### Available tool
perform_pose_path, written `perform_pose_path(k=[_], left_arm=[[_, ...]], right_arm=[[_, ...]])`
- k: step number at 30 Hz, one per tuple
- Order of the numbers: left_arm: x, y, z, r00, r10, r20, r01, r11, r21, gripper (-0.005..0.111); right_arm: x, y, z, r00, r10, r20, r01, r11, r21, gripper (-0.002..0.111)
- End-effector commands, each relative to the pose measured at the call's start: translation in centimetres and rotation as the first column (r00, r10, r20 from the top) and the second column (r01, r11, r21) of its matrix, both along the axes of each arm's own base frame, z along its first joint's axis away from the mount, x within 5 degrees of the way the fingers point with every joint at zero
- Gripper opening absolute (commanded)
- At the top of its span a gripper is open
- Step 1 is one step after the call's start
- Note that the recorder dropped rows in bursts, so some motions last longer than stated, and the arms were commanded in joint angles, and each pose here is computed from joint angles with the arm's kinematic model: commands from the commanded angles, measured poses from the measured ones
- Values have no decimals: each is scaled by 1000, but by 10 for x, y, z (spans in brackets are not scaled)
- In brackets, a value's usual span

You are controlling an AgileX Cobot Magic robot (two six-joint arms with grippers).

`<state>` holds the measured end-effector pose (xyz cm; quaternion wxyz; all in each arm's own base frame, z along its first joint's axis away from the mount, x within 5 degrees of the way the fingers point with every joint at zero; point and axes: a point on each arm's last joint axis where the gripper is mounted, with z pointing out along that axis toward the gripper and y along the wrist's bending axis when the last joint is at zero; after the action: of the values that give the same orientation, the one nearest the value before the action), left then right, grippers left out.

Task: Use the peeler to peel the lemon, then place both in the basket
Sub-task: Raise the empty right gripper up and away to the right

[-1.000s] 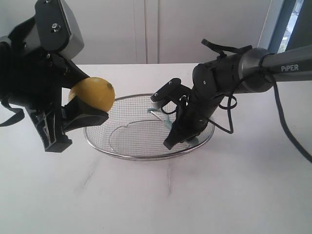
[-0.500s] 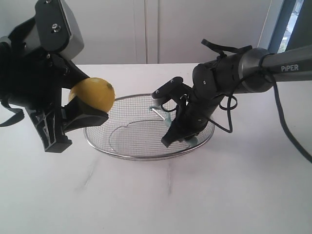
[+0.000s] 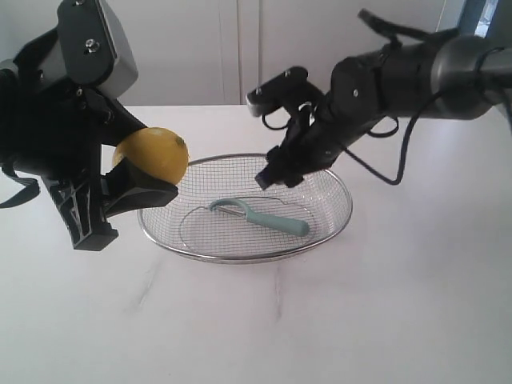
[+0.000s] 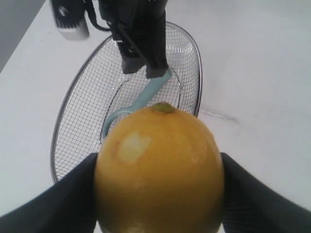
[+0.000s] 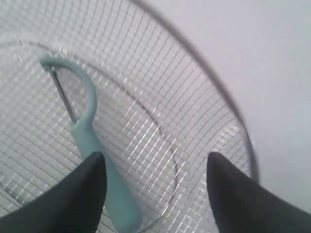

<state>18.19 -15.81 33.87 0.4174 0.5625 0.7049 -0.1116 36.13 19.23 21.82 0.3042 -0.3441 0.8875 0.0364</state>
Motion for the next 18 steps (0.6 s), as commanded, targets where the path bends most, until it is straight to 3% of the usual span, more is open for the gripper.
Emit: perform_pose_path(k=[1, 8, 10, 15, 18], left_arm=[[-3, 1, 3, 1000, 6, -10, -6, 1000, -27, 0], [-3, 1, 3, 1000, 6, -10, -6, 1000, -27, 0], [-3, 1, 3, 1000, 6, -10, -6, 1000, -27, 0], [-3, 1, 3, 1000, 6, -10, -6, 1000, -27, 0], [-3, 1, 3, 1000, 6, -10, -6, 1000, -27, 0]], right_arm=[[-12, -7, 57, 994, -8, 113, 1, 998, 64, 57], [-59, -32, 122, 994, -6, 107, 0, 998, 59, 55], [-78, -42, 135, 998, -4, 59, 2, 999, 33, 47], [-122, -73, 147, 996, -21, -85, 9, 990, -142, 5], [-136, -85, 151, 1000, -22, -20, 18, 987, -159, 0]])
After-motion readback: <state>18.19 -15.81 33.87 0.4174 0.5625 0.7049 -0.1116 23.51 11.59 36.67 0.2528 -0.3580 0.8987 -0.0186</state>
